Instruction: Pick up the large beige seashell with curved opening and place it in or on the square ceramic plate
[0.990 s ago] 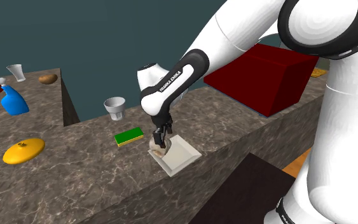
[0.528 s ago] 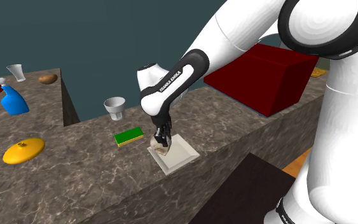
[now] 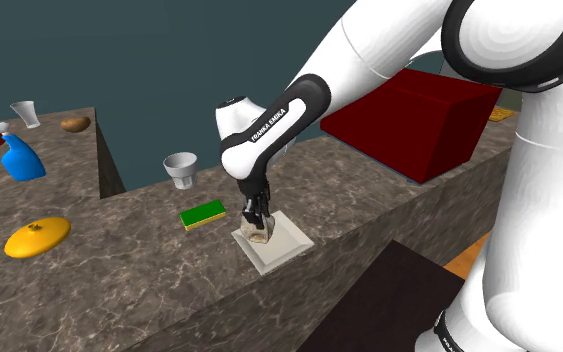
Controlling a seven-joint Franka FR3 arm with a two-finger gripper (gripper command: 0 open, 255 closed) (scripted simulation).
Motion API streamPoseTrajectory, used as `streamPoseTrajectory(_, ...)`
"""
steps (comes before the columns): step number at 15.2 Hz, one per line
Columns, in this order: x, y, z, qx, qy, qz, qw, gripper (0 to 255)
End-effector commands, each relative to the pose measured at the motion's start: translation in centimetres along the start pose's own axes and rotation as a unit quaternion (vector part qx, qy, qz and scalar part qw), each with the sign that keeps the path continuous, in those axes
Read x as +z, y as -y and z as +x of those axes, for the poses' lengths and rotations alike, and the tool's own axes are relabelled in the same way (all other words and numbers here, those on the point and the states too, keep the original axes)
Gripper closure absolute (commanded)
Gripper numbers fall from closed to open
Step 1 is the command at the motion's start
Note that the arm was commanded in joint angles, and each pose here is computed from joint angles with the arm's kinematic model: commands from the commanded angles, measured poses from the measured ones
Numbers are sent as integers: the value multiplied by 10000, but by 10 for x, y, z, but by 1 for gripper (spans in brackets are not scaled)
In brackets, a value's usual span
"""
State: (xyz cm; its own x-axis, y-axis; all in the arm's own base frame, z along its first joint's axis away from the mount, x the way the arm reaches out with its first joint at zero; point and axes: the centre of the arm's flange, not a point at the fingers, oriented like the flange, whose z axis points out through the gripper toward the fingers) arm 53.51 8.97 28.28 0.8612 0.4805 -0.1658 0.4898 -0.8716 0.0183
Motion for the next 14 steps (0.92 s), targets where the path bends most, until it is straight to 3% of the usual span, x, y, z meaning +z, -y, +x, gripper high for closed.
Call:
streamPoseTrajectory(1,-9,-1,-1,2,-3,-2,10000,255)
streamPoseTrajectory(14,-75,-2,-12,2,-3,-2,10000,255)
